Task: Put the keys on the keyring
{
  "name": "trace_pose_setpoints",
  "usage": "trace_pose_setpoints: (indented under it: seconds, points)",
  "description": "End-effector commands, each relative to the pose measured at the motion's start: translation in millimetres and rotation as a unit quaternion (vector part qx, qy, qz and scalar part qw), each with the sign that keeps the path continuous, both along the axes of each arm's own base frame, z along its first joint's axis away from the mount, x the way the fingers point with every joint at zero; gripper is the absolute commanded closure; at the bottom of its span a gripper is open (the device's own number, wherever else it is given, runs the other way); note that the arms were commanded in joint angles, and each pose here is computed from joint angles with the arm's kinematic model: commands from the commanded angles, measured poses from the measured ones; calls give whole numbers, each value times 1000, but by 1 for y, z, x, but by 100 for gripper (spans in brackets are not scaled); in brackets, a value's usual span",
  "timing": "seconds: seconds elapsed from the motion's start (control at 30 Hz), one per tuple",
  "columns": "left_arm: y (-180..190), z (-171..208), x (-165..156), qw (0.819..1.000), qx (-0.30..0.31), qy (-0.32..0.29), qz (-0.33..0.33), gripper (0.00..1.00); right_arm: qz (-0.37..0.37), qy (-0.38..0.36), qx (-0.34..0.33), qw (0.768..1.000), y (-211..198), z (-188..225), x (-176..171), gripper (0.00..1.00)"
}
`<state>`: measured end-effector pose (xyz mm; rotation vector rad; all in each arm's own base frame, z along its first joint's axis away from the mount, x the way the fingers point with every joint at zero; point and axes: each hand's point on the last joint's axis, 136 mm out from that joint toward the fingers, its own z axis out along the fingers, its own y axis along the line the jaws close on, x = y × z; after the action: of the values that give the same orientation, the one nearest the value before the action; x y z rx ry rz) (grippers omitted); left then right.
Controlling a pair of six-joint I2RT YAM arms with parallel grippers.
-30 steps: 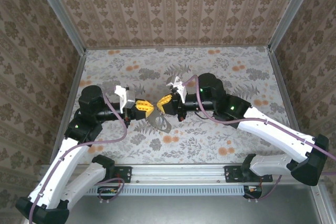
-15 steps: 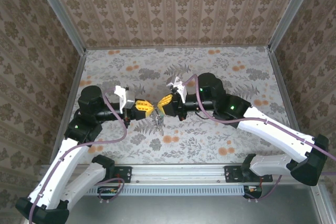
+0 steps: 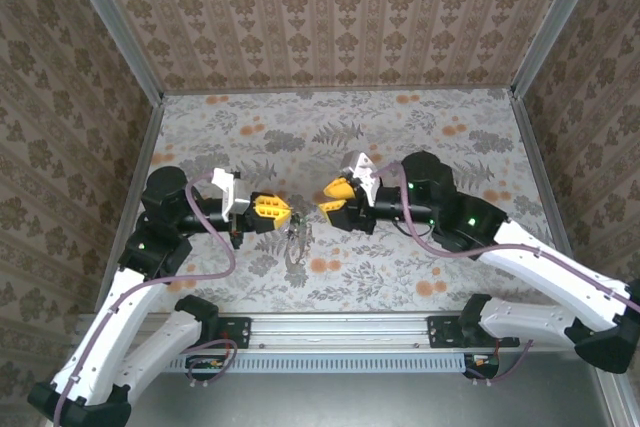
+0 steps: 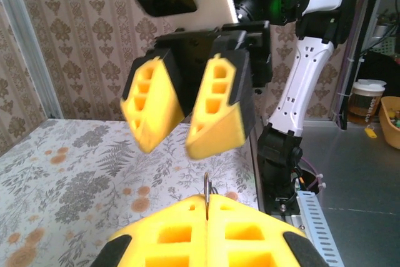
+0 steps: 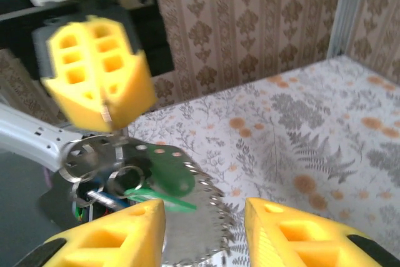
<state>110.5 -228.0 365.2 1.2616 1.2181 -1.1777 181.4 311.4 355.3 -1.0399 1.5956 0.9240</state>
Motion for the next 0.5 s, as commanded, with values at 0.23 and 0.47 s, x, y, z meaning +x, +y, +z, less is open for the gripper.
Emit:
trace_pose_setpoints:
  seconds: [0.23, 0.47]
  points:
    - [-7, 31, -30, 997, -23, -26, -76, 100, 115, -118, 61, 984, 15, 34, -43, 53]
    - [-16, 30, -34, 995, -20, -25, -93, 100, 142, -124, 69, 980, 21, 38, -48, 58]
